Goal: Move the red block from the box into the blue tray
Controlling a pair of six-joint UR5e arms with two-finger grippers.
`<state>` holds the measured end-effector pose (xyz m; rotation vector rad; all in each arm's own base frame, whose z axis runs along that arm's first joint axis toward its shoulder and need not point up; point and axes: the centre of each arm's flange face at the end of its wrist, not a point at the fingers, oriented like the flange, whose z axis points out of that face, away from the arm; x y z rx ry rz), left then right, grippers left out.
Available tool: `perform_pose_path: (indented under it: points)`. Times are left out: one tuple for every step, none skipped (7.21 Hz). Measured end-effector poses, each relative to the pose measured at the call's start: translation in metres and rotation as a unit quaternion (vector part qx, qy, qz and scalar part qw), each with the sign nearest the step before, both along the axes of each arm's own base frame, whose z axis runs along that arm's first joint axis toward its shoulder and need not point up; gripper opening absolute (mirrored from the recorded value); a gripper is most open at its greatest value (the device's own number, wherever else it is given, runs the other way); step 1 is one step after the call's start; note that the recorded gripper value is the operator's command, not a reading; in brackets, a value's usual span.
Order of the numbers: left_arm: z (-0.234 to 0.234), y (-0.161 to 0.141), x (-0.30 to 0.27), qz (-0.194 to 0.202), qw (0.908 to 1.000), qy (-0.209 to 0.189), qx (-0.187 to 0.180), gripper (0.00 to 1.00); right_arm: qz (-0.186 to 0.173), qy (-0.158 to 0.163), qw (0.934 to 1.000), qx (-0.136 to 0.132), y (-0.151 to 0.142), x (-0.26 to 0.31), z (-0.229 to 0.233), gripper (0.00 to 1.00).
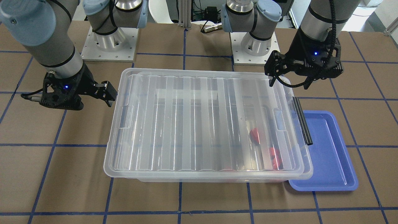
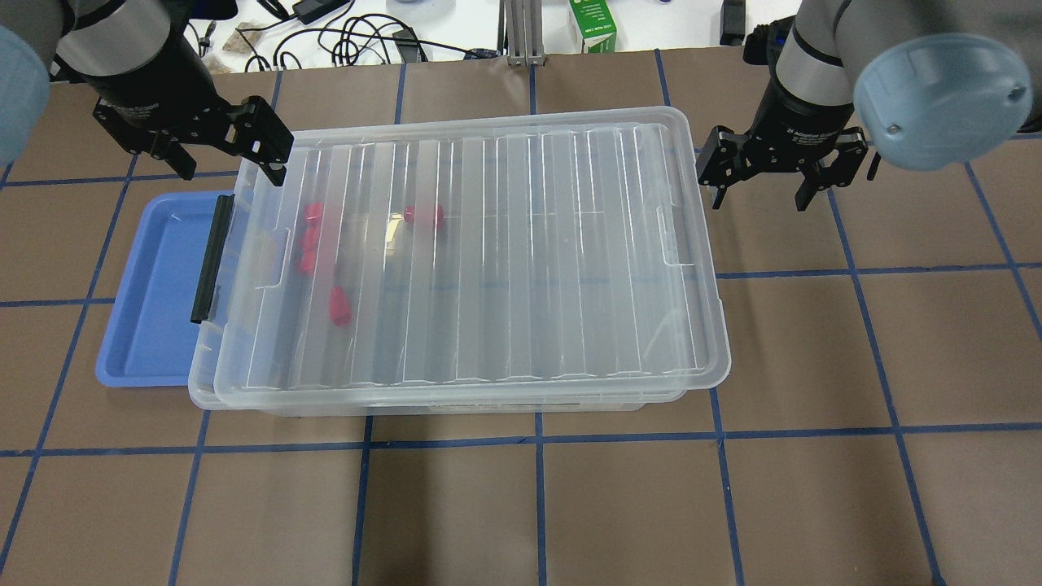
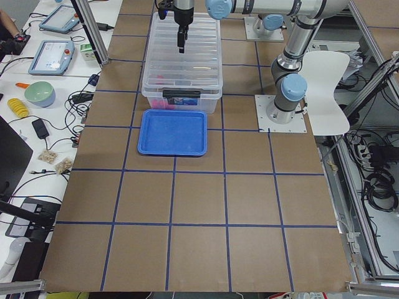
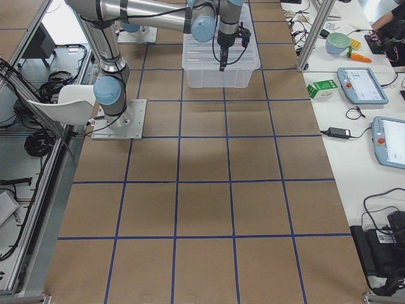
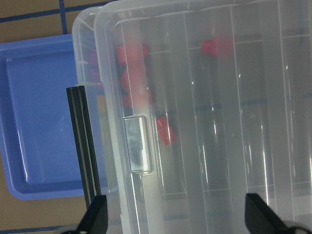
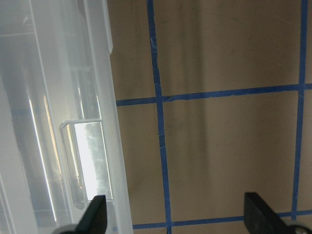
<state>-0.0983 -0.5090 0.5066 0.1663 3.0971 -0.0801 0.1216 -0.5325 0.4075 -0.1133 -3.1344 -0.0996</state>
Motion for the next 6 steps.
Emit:
perform_pose_path:
  points:
    - [0.000, 0.000, 0.000, 0.000, 1.0000, 0.000, 0.000, 1.00, 0.003, 0.000, 1.0000, 0.003, -0.006, 0.002, -0.011, 1.00]
    - [0.000, 0.000, 0.000, 0.000, 1.0000, 0.000, 0.000, 1.00, 0.004, -0.001, 1.0000, 0.003, -0.012, 0.003, -0.019, 1.00]
    - [0.000, 0.000, 0.000, 0.000, 1.0000, 0.000, 0.000, 1.00, 0.006, -0.002, 1.0000, 0.006, -0.016, 0.005, -0.027, 1.00]
    - [0.000, 0.000, 0.000, 0.000, 1.0000, 0.000, 0.000, 1.00, 0.008, -0.002, 0.9999, 0.009, -0.018, 0.006, -0.033, 1.00]
    - [-0.001, 0.000, 0.000, 0.000, 1.0000, 0.000, 0.001, 1.00, 0.010, -0.003, 0.9999, 0.010, -0.019, 0.008, -0.036, 1.00]
    - [-0.001, 0.000, 0.000, 0.000, 1.0000, 0.000, 0.001, 1.00, 0.011, -0.007, 0.9999, 0.011, -0.020, 0.011, -0.039, 1.00]
